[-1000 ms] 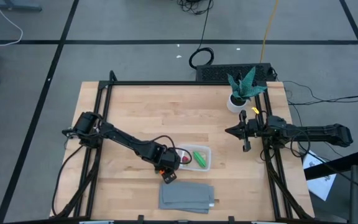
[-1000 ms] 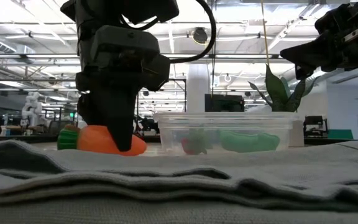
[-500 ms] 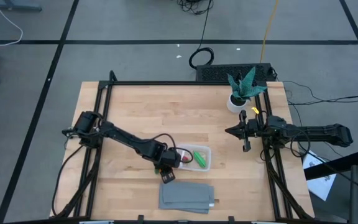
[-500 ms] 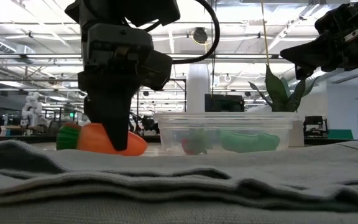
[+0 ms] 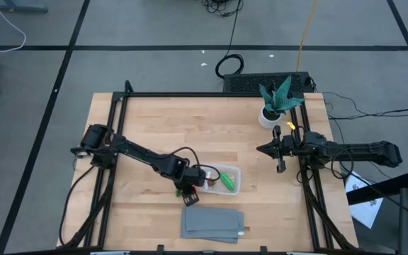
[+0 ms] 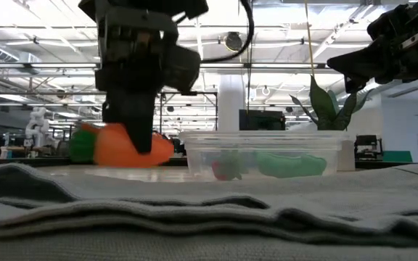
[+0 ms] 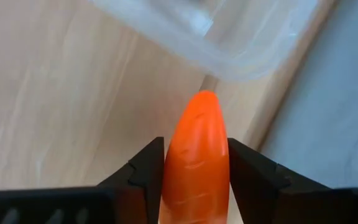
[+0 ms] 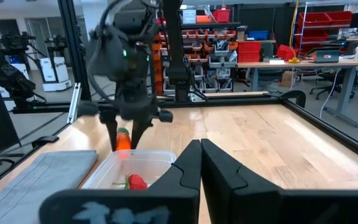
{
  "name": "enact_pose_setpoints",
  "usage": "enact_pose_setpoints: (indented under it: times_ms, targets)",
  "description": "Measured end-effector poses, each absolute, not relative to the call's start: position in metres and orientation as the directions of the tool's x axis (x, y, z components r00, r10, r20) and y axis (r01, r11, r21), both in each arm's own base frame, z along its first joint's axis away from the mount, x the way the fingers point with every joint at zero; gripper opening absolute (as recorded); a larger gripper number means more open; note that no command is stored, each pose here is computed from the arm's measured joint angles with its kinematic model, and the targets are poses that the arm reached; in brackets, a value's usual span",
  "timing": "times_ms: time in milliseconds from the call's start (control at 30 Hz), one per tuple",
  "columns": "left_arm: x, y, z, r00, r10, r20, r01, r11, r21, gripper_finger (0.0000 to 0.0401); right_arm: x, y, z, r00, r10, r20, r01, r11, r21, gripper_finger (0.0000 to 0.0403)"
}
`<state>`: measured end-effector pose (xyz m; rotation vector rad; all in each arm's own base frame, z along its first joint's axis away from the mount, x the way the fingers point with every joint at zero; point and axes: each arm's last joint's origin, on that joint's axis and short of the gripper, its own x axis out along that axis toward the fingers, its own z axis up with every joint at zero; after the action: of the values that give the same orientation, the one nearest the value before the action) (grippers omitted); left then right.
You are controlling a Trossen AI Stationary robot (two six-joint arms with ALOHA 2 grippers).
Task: Pick and placing Produce into tupperware
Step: Put the orange carrot into the transparent bin
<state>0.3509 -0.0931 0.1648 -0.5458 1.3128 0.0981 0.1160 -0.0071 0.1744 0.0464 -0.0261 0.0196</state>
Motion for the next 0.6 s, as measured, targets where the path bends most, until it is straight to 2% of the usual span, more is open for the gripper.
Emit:
enact_pose_setpoints:
  times_ms: [600]
  targets:
    - [0.321, -0.079, 0.258, 0.517, -0.252, -0.818, -0.188, 0.899, -0.396, 0.0149, 0.116, -0.007, 0.174, 1.0, 0.019, 0.024, -0.02, 0.998, 0.057, 0.0]
